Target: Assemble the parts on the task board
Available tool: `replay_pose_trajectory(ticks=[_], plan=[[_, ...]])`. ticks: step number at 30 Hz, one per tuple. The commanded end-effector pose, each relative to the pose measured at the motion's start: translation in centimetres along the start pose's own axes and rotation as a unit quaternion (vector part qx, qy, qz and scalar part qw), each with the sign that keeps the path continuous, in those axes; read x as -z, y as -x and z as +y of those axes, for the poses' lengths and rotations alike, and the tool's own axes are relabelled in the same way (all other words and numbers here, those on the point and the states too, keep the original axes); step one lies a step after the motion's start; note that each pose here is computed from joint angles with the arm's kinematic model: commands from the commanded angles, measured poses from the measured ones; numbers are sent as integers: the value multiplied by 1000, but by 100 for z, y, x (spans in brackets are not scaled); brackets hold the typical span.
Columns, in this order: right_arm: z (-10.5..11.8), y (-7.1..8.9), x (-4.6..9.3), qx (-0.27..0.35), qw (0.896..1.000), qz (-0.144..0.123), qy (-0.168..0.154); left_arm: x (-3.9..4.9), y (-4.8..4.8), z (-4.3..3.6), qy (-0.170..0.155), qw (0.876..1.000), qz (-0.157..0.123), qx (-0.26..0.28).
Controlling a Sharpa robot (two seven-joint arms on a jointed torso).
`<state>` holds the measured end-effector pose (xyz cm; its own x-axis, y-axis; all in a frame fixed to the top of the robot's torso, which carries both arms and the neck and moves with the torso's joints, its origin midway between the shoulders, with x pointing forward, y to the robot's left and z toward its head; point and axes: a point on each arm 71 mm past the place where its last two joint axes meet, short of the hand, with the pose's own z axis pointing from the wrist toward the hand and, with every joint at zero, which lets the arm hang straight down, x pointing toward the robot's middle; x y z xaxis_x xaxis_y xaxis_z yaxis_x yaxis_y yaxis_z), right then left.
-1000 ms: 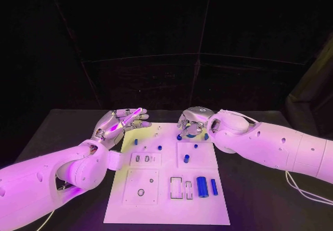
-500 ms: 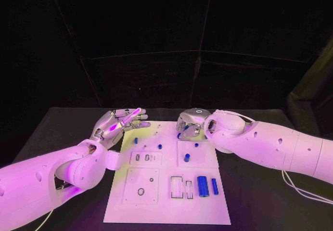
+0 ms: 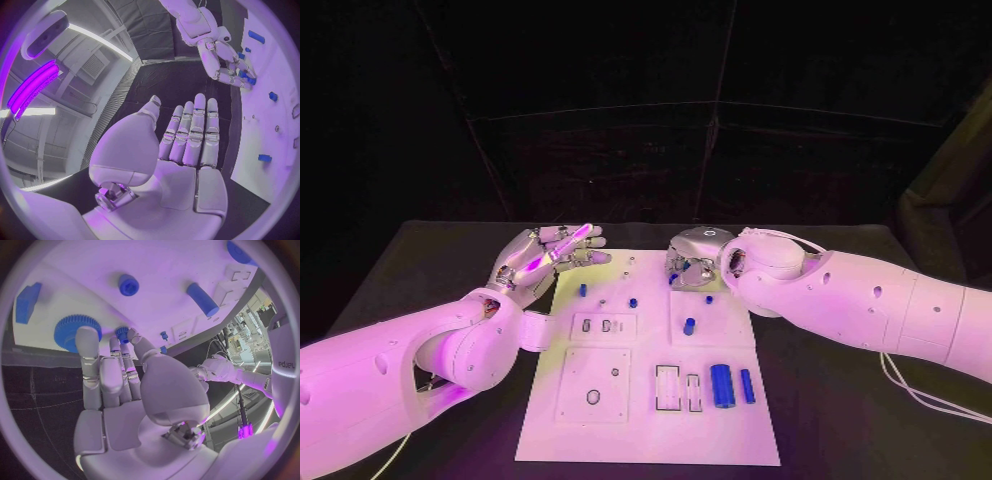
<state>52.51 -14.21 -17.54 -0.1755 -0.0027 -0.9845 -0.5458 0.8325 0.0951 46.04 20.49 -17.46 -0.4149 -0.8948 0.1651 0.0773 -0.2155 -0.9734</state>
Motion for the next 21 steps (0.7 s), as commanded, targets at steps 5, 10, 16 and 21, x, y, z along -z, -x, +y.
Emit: replay_pose_trajectory(ticks=[5, 10, 16, 21], plan=[[-20, -12, -8, 4, 1000, 16, 0, 3, 3, -10, 1, 1000, 6, -1], [-18, -14, -19, 4, 1000, 17, 0, 3, 11, -9, 2, 1000, 5, -2], [-7, 52, 0, 0, 1000, -28, 6, 4, 22, -9, 3, 1000, 4, -2], [23, 131, 54, -11, 997, -78, 17, 10, 36, -12, 3, 1000, 2, -3]])
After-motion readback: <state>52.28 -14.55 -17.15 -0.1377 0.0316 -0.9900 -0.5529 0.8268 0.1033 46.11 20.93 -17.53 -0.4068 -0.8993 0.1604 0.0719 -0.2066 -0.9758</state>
